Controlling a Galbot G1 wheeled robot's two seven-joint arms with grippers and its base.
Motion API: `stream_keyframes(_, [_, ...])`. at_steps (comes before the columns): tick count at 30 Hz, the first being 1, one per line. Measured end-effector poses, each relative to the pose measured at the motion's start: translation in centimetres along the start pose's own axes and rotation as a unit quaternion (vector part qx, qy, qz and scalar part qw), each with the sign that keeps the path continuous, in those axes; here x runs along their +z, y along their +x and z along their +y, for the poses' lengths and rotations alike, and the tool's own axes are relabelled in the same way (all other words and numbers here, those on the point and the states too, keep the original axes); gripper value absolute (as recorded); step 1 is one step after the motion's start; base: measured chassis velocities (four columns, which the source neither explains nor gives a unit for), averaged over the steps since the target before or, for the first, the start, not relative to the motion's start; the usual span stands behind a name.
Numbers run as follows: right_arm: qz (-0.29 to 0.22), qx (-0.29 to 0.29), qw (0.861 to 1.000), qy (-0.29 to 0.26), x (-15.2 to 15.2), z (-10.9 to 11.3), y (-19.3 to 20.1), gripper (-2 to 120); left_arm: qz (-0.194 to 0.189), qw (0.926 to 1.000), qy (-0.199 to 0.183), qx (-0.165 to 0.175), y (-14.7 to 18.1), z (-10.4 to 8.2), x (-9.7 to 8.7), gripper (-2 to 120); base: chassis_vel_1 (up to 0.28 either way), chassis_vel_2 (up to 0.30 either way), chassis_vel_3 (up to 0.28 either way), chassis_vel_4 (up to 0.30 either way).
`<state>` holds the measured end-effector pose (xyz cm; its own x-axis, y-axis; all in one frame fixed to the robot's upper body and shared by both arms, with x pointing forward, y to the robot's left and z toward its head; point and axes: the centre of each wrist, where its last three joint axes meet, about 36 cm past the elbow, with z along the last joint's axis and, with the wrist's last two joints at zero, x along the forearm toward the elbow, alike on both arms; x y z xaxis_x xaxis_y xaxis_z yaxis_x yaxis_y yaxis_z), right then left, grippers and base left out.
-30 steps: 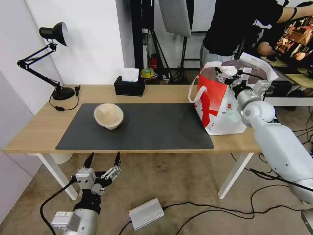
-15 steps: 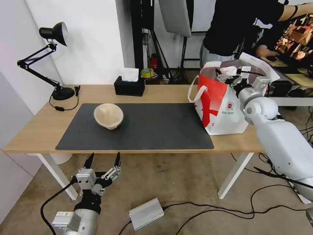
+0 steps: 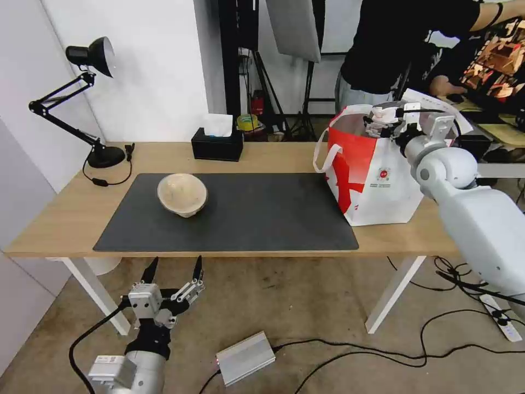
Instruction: Pick up the trash from the table and place it into the takeout bag.
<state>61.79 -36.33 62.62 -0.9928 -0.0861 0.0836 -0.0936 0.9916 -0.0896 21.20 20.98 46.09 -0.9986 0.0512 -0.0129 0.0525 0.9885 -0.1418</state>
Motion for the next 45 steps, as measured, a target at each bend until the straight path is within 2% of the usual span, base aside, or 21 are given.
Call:
stream_keyframes(11, [0.061, 0.016, 0.998, 0.018, -3.7, 0.3, -0.1, 100, 0.001, 1.0, 0.001, 0.001, 0.0, 0.0, 0.1, 100, 0.0, 0.0, 0.0, 0.0])
stream_keyframes(21, [0.11, 0.029, 0.993, 0.038, -5.4, 0.3, -0.6, 100, 0.001, 1.0, 0.0, 0.002, -0.1, -0.1, 0.2, 100, 0.0, 0.0, 0.0, 0.0])
stream_keyframes(31, [0.114, 0.03, 0.992, 0.045, -6.6, 0.6, -1.3, 100, 0.001, 1.0, 0.0, 0.004, -0.1, 0.0, 0.2, 100, 0.0, 0.0, 0.0, 0.0])
stream_keyframes(41, [0.124, 0.029, 0.991, 0.049, -6.0, 0.4, -2.0, 100, 0.001, 1.0, -0.001, 0.006, -0.1, 0.0, 0.1, 100, 0.0, 0.0, 0.0, 0.0])
stream_keyframes(45, [0.127, 0.031, 0.988, 0.078, -6.6, 0.9, -2.7, 100, 0.002, 1.0, -0.002, 0.009, 0.0, 0.0, 0.1, 100, 0.0, 0.0, 0.0, 0.0])
